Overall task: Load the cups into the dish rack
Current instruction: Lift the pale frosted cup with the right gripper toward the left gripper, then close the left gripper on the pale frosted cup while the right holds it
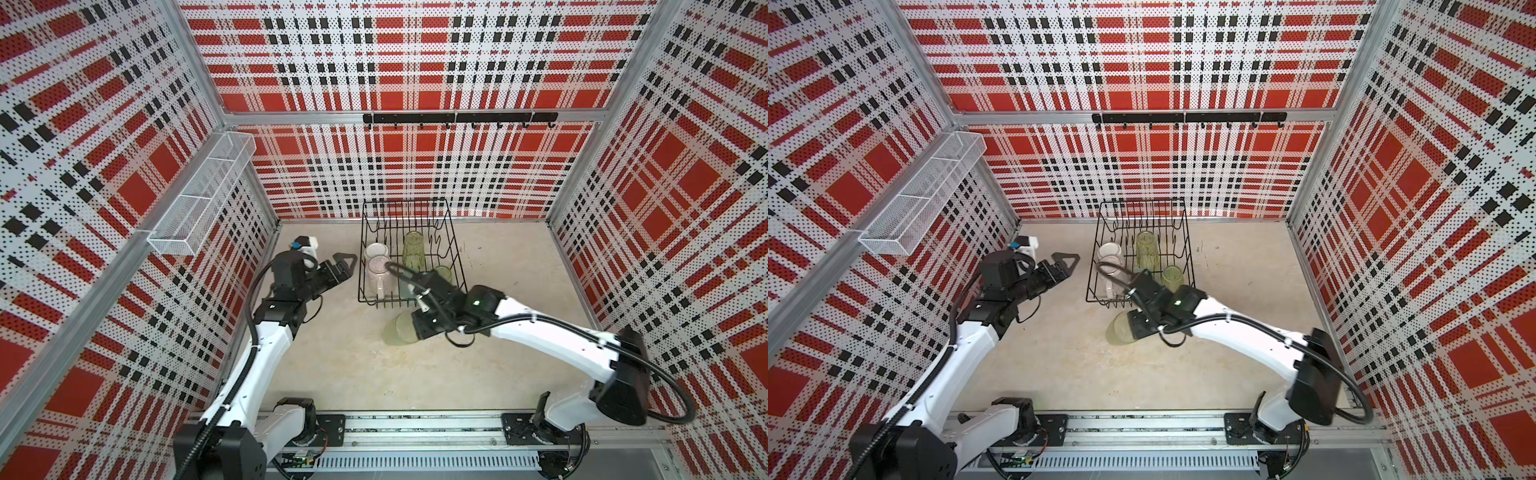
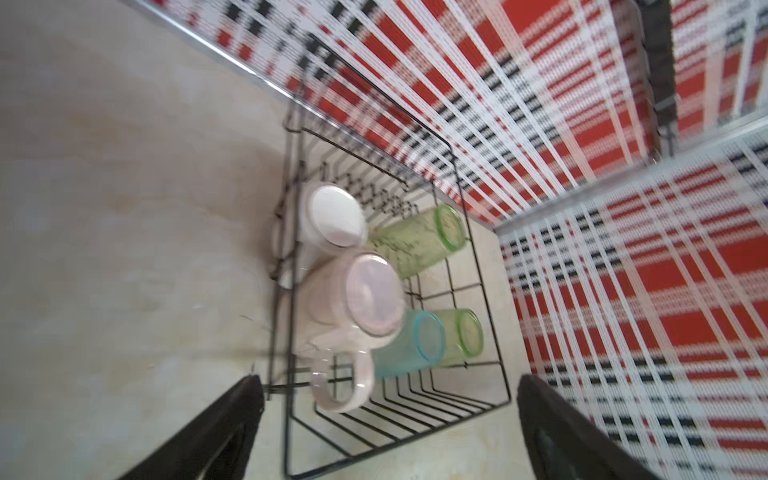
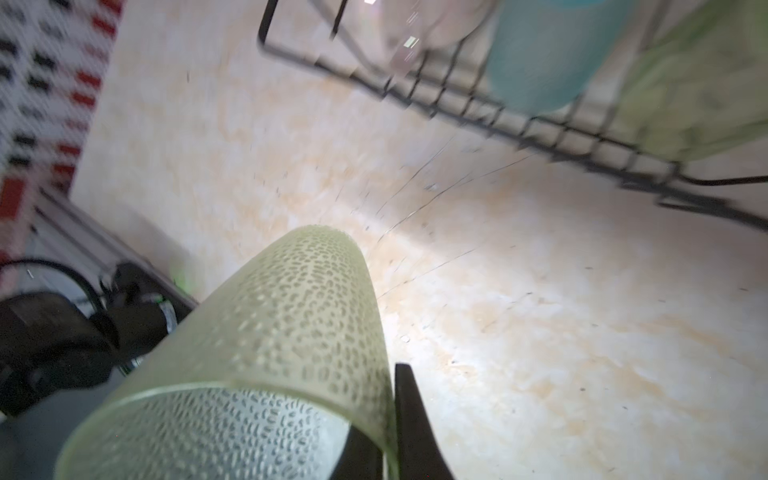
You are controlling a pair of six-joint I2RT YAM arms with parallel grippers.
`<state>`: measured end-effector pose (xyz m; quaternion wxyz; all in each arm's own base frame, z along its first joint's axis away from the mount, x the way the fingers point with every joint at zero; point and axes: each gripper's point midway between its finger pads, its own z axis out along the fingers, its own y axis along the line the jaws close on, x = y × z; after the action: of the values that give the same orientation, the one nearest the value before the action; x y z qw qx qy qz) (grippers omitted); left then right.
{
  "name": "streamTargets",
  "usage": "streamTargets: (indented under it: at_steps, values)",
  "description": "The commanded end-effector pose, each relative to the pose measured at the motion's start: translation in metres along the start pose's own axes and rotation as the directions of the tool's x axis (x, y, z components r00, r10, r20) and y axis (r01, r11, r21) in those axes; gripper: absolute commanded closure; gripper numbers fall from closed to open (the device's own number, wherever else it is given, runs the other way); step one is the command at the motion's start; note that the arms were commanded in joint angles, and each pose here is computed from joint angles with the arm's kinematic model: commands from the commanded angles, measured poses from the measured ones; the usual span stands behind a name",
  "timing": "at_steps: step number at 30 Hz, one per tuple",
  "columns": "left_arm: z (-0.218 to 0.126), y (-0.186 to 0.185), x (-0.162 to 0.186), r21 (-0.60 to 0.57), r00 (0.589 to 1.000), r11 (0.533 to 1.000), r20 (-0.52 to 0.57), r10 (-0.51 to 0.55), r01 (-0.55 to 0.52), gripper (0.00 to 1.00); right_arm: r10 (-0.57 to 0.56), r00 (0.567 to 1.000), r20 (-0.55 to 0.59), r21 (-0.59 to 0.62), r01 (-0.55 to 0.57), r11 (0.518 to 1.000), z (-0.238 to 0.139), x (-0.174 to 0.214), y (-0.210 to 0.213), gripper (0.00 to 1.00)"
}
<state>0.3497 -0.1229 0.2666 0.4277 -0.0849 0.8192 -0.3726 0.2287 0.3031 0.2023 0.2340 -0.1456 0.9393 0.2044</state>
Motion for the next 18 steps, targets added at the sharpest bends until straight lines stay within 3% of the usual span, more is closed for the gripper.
streamTargets:
  at_steps: [1,4,9,14,18]
  values:
    - [0.009,-0.049,0.01,0.108,0.991,0.987,-0.055,0.122,-0.116,0.02,0.165,0.979,0.122,0.001,-0.167,0.986,-0.016,-0.024,-0.02,1.0]
    - [0.013,-0.083,0.033,0.168,0.979,0.971,-0.086,0.184,-0.168,0.01,0.286,0.944,0.164,0.073,-0.301,0.951,-0.026,-0.025,-0.046,1.0]
    - [0.016,-0.128,0.074,0.253,0.966,0.949,-0.125,0.225,-0.188,0.0,0.399,0.895,0.2,0.154,-0.431,0.889,-0.033,-0.021,-0.066,1.0]
    - [0.012,-0.162,0.097,0.334,0.97,0.923,-0.082,0.231,-0.192,0.03,0.5,0.801,0.328,0.115,-0.56,0.821,-0.051,-0.029,-0.08,1.0]
    - [0.018,-0.17,0.112,0.328,0.963,0.92,-0.085,0.256,-0.215,0.07,0.517,0.749,0.415,0.059,-0.589,0.806,-0.069,-0.042,-0.084,1.0]
